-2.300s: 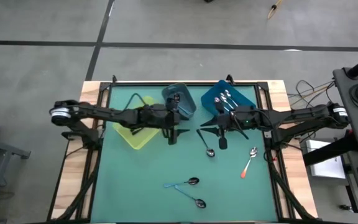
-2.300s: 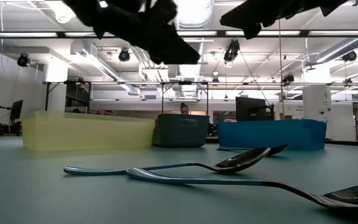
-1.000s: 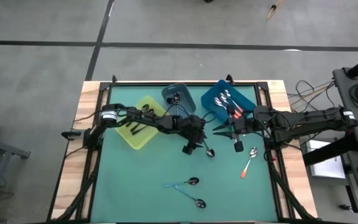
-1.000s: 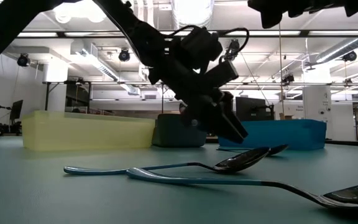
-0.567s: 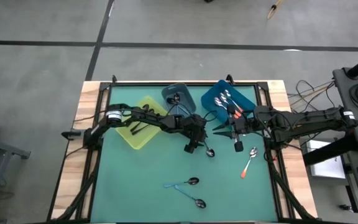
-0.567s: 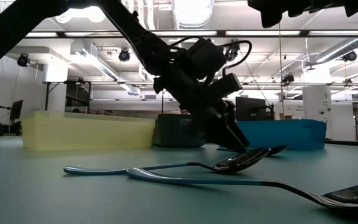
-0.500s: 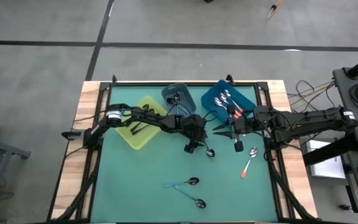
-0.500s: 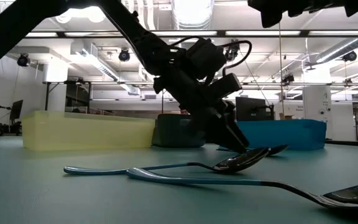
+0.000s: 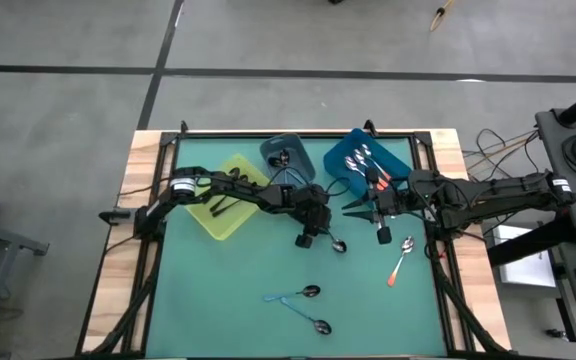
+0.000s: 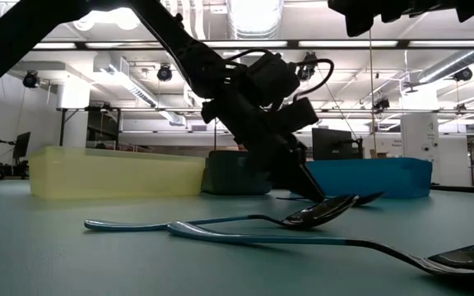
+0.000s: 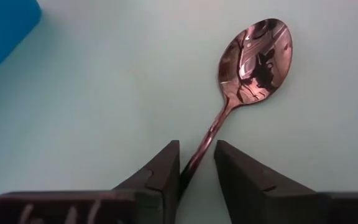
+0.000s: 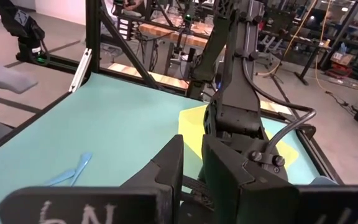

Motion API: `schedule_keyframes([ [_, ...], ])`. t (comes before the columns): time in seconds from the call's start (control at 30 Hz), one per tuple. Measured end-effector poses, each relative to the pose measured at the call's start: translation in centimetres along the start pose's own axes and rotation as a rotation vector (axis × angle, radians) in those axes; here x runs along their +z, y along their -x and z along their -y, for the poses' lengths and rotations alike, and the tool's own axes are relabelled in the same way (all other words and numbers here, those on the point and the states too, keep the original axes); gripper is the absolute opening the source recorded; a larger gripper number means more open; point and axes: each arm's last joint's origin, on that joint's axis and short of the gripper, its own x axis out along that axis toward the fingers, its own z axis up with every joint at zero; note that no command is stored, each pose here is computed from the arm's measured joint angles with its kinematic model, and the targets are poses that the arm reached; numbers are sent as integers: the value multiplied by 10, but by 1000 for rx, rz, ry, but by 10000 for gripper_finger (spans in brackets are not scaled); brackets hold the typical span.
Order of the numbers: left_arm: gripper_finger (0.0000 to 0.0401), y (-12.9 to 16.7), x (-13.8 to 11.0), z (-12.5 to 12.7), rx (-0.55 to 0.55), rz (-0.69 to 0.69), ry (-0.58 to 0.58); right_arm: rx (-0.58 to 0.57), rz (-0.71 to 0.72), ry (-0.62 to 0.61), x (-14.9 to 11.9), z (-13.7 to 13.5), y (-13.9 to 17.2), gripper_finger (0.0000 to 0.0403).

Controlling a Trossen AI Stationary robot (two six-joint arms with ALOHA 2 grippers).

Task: Sort silverware by color (type)
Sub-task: Put the black spoon into the yellow bin

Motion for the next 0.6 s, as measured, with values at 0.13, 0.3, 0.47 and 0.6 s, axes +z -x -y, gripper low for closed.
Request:
schedule_keyframes([
  [0.13,73,0,0,0,2,-4,92,0,0,0,0,0,0,52],
  [0.3,49,-1,2,4,7,-10,163,0,-1,0,0,0,0,52],
  [0.47,7,-3,4,11,35,-29,139,0,-1,0,0,0,0,52],
  [0.6,3,-3,4,12,35,-29,143,0,-1,0,0,0,0,52],
])
